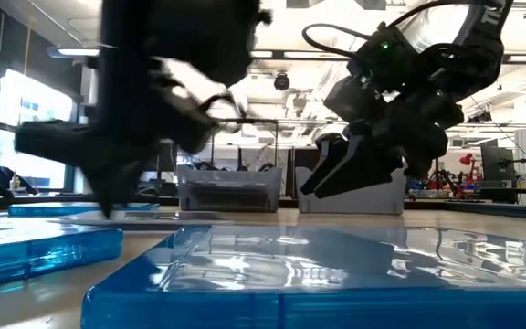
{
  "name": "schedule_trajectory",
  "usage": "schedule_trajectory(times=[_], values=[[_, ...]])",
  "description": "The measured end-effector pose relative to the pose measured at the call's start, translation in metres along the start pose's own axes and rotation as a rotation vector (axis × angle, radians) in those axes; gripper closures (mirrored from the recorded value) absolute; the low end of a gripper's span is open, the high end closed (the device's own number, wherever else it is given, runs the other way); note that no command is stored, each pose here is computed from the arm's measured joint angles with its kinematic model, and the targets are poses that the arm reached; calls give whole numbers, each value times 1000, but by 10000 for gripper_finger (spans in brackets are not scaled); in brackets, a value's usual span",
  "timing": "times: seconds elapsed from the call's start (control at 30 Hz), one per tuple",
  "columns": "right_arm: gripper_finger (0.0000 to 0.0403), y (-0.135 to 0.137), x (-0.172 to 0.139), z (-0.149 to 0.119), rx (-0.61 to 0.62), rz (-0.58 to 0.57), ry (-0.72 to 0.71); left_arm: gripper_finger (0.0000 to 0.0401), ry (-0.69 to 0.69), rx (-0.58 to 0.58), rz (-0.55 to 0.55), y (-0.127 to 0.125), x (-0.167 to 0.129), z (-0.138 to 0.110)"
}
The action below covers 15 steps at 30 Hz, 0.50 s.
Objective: Pick & place jewel cases by type
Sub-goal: Put the black CD case into the left black bin
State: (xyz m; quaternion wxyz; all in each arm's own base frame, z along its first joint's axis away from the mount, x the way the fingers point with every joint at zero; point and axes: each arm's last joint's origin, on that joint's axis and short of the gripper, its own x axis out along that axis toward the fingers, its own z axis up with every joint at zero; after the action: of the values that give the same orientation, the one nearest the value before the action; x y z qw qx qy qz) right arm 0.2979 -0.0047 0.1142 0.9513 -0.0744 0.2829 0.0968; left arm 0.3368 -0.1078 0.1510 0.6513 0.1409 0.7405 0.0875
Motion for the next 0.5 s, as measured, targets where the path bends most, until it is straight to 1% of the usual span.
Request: schedule_trajectory(times=[0.17, 0.3, 0.4, 0.5], values=[[206, -4, -1, 0, 8, -16, -3, 275, -234, 48, -37, 5, -18, 29], [206, -7, -1, -5, 30, -17, 40, 274, -306, 58, -13, 15, -36, 40], [206, -7, -2, -13, 66, -1, 112, 274, -284, 56, 9, 22, -51, 39], [206, -4, -3, -18, 81, 17, 170, 274, -236, 49, 3, 24, -56, 34]])
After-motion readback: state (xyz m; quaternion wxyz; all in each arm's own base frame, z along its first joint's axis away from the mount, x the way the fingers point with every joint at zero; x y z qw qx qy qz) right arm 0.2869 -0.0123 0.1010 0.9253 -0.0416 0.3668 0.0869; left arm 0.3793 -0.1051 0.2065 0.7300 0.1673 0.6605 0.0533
